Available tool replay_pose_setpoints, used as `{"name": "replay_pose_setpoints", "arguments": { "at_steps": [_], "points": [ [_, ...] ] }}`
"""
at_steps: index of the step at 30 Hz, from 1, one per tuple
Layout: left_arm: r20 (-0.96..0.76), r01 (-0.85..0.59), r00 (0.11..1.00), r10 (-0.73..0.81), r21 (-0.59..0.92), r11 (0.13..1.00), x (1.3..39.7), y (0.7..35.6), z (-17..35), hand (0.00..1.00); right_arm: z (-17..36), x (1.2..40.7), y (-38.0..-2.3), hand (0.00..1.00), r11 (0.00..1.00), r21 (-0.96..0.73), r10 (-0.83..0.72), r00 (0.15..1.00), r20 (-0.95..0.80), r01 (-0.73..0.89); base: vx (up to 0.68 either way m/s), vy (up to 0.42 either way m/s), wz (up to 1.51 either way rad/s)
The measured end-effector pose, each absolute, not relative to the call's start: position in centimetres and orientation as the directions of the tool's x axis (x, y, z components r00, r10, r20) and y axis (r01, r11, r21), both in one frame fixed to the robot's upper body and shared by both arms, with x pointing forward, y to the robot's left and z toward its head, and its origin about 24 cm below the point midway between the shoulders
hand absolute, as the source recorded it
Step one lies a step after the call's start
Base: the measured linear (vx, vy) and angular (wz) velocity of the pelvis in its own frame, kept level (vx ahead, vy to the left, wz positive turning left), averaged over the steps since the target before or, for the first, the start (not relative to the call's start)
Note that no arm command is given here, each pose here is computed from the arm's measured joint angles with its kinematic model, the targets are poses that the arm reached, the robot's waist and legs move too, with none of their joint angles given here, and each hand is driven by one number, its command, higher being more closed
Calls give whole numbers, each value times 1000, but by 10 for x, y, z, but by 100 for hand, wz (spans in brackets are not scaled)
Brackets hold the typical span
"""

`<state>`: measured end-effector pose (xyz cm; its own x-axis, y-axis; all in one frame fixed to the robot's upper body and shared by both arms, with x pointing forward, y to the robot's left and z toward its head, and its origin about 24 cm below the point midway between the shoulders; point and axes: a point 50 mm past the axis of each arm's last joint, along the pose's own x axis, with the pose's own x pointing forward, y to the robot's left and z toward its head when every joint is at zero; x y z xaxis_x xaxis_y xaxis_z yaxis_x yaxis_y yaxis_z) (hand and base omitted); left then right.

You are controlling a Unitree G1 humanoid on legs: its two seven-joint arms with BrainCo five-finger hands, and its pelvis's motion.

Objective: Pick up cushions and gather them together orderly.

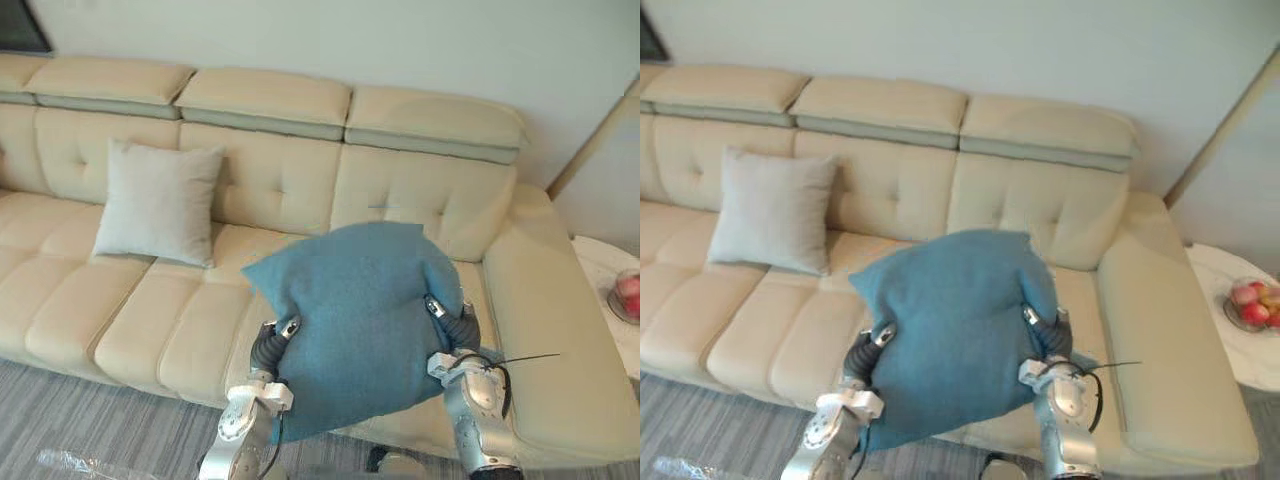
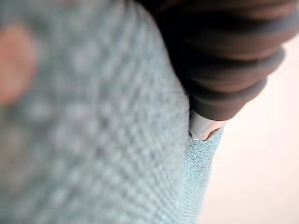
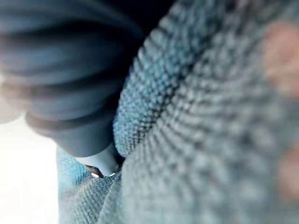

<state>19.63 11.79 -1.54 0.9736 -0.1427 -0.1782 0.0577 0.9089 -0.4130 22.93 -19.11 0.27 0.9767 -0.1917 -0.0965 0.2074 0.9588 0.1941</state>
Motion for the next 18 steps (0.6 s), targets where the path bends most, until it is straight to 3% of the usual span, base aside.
{"name": "replay_pose_setpoints", "arguments": {
  "at_steps": [9,18],
  "points": [
    [-162,73,975,-155,-426,902,200,112,-12,100,10,230,-196,100,962,183,-194,979,-65,203,36,-90,-6],
    [-132,113,976,-174,-376,920,207,113,-7,100,9,228,-197,100,946,216,-231,970,-69,241,74,81,-37]
  ]
}}
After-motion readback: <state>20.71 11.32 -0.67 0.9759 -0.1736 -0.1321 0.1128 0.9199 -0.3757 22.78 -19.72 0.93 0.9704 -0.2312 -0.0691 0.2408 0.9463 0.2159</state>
